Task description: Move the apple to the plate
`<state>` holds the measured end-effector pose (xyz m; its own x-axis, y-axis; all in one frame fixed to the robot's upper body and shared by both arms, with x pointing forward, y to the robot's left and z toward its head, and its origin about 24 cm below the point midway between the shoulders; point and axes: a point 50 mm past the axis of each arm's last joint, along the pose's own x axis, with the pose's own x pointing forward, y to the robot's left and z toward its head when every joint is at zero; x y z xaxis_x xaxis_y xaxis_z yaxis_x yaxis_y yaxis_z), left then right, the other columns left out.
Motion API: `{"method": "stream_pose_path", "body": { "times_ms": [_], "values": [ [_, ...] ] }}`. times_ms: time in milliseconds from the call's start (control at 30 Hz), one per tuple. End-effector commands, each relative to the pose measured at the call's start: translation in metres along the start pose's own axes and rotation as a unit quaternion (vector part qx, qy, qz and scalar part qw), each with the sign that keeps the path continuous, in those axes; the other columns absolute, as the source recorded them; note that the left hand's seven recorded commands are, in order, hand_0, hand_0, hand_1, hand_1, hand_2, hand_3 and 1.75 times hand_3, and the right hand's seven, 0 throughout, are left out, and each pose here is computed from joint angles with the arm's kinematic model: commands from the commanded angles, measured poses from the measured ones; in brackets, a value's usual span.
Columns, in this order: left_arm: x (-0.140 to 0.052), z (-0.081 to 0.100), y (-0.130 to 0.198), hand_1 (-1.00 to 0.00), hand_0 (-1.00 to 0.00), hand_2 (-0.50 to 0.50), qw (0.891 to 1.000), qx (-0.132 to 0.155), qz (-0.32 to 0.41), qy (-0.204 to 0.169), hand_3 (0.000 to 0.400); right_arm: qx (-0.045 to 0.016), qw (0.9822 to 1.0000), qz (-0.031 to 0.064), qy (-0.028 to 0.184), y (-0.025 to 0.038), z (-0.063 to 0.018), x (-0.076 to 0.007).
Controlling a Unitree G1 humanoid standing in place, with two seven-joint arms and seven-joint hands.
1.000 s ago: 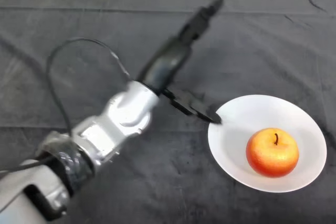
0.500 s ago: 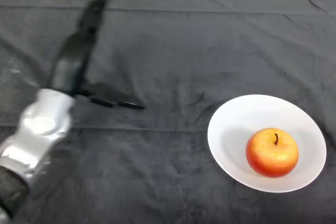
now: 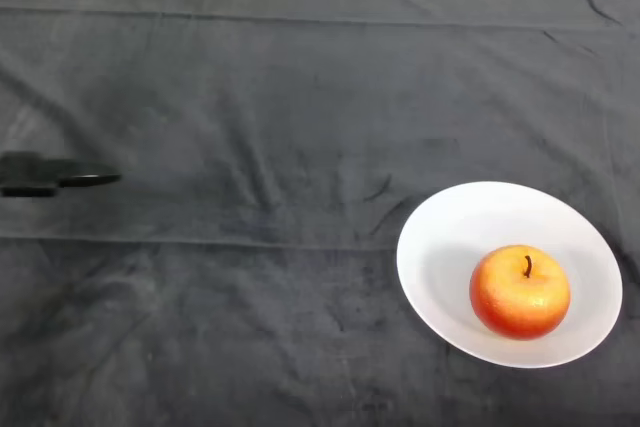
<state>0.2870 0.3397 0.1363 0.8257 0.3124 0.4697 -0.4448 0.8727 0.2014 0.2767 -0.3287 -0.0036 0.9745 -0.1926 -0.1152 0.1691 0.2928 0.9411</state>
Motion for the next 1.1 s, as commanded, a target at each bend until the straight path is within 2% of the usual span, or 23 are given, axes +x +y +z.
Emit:
{"method": "stream_pose_path", "body": {
  "times_ms": [33, 500, 767, 1100],
  "values": [
    [-0.003, 0.001, 0.035, 0.00, 0.00, 0.00, 0.999, 0.033, 0.038, -0.002, 0.000, 0.0031, 0.9999, 0.0004, -0.015, 0.0014, 0.0075, -0.0001],
    [-0.023, 0.000, 0.094, 0.00, 0.00, 0.00, 0.980, 0.045, 0.193, -0.012, 0.000, 0.0038, 0.9999, 0.0005, -0.015, 0.0014, 0.0076, -0.0001],
    [-0.023, -0.004, 0.091, 0.00, 0.00, 0.00, 0.971, 0.049, 0.234, -0.015, 0.000, 0.0043, 0.9999, 0.0006, -0.015, 0.0014, 0.0076, -0.0001],
    [-0.022, -0.005, 0.087, 0.00, 0.00, 0.00, 0.970, 0.051, 0.236, -0.015, 0.000, 0.0046, 0.9999, 0.0008, -0.015, 0.0014, 0.0076, -0.0001]
  ]
}}
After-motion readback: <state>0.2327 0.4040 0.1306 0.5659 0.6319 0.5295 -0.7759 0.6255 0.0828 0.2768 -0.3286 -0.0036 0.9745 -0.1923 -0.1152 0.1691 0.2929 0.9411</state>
